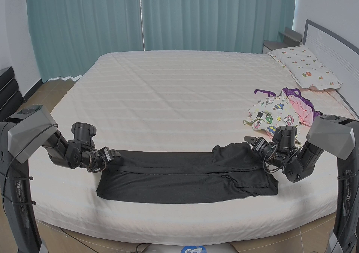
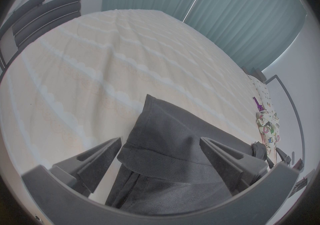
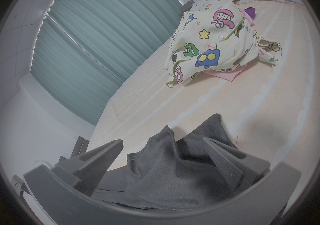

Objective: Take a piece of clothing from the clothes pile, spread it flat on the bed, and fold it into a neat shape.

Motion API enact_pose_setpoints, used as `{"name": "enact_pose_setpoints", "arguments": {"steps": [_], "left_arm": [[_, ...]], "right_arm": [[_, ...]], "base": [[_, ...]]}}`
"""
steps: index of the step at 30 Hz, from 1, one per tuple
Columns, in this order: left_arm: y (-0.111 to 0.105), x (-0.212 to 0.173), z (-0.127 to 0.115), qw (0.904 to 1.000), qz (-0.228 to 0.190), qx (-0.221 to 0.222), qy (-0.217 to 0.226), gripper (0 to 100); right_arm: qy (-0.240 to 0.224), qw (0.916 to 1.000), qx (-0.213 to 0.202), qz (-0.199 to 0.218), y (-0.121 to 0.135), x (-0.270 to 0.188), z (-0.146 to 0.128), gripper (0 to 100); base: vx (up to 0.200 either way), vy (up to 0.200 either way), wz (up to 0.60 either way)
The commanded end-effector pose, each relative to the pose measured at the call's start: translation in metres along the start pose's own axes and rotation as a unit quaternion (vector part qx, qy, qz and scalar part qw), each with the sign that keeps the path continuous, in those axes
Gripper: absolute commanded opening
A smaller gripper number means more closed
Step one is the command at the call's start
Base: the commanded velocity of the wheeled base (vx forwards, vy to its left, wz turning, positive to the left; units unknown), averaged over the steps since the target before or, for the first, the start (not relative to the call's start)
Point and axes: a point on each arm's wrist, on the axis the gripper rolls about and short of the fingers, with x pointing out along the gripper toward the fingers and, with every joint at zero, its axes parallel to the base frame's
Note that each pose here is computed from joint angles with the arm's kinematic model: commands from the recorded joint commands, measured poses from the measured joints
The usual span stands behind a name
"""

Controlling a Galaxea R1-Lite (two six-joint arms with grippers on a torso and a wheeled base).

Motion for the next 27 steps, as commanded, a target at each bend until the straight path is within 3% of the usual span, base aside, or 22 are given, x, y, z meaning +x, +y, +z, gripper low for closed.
{"name": "enact_pose_setpoints", "arguments": {"steps": [1,11,16,17,27], "left_arm": [[0.002,0.007,-0.004,0.9999,-0.009,-0.001,0.013,100],[0.003,0.008,-0.003,0.9985,-0.044,-0.002,0.032,100],[0.004,0.009,-0.006,0.9982,-0.044,0.022,0.035,100],[0.007,0.012,-0.009,0.9973,-0.041,0.047,0.04,100],[0.011,0.01,-0.003,0.9973,-0.043,0.05,0.033,100]], "right_arm": [[-0.001,1.0,0.0,0.001,0.001,-0.002,0.001,100],[0.0,1.0,0.0,0.0,0.001,-0.002,0.001,100],[0.001,1.0,0.0,0.001,0.001,-0.002,0.0,100],[0.001,1.0,0.0,0.001,0.001,-0.002,0.0,100],[0.002,1.0,-0.001,0.002,0.002,-0.002,-0.001,100]], "base": [[0.0,0.0,0.0],[0.0,0.0,0.0],[0.0,0.0,0.0],[0.0,0.0,0.0],[0.0,0.0,0.0]]}}
